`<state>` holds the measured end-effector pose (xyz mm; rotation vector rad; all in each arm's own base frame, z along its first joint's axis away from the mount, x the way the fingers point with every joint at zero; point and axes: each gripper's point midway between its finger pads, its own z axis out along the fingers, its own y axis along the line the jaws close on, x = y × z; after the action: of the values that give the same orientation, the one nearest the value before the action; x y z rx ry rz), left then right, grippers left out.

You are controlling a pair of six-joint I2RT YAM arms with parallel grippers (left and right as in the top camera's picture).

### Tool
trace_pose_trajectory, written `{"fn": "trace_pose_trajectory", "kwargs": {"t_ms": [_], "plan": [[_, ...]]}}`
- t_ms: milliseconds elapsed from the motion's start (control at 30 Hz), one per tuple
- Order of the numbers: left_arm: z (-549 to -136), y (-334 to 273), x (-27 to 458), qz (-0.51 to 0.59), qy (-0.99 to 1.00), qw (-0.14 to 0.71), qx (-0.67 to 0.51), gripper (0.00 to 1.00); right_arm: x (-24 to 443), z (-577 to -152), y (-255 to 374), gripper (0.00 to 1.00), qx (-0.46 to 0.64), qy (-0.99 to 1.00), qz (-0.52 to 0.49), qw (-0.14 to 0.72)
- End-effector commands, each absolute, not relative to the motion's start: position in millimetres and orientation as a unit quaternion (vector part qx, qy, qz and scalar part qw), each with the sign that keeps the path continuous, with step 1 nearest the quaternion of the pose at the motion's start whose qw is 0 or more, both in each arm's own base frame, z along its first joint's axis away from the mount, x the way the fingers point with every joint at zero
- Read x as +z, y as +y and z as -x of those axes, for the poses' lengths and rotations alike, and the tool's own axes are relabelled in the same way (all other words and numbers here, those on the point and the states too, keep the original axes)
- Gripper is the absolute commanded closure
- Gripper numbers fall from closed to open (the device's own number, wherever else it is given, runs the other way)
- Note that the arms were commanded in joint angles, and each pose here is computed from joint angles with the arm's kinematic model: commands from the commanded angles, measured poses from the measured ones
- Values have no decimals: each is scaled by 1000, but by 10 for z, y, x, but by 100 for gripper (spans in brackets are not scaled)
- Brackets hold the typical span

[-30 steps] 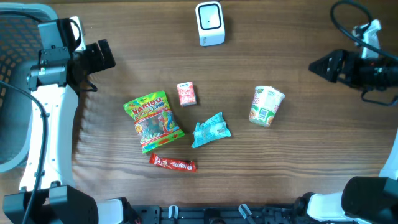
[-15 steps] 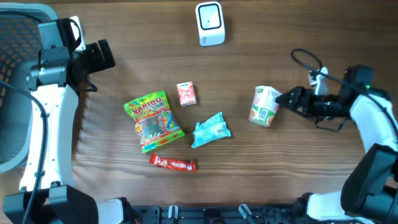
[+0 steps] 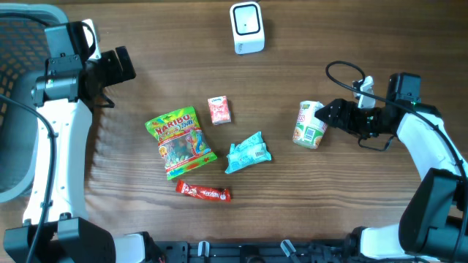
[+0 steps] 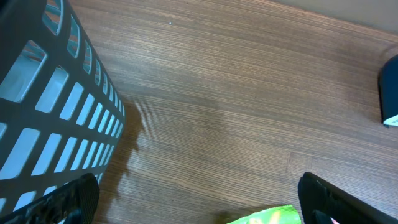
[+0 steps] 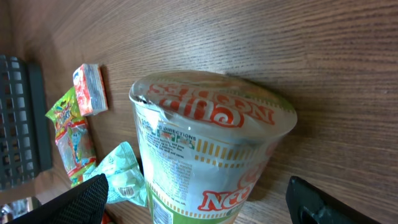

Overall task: Scan the item barcode
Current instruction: 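Close the right gripper around the Cup Noodles cup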

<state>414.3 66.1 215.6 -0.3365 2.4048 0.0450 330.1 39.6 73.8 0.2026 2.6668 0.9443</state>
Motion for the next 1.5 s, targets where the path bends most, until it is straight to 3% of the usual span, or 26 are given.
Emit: {"fn": "trace_pose_trajectory", "kwargs": {"t_ms": [0, 300, 433, 1333, 1467], "plan": [[-4147, 683, 2228, 125, 925, 358, 18, 0, 621, -3275, 397, 8, 327, 932, -79, 136], [-4146, 683, 2228, 125, 925, 358, 18, 0, 340, -3244, 423, 12, 338, 926, -107, 133], [-4146, 683, 2228, 125, 925, 358, 18, 0, 362, -3265, 568, 11, 389, 902, -87, 165], [-4146, 683, 2228, 125, 925, 358, 18, 0, 137, -3164, 608, 16, 401, 889, -120, 187], [-4146, 683, 2228, 125, 925, 358, 18, 0, 140, -3168, 606, 28, 411, 880, -172, 164]]}}
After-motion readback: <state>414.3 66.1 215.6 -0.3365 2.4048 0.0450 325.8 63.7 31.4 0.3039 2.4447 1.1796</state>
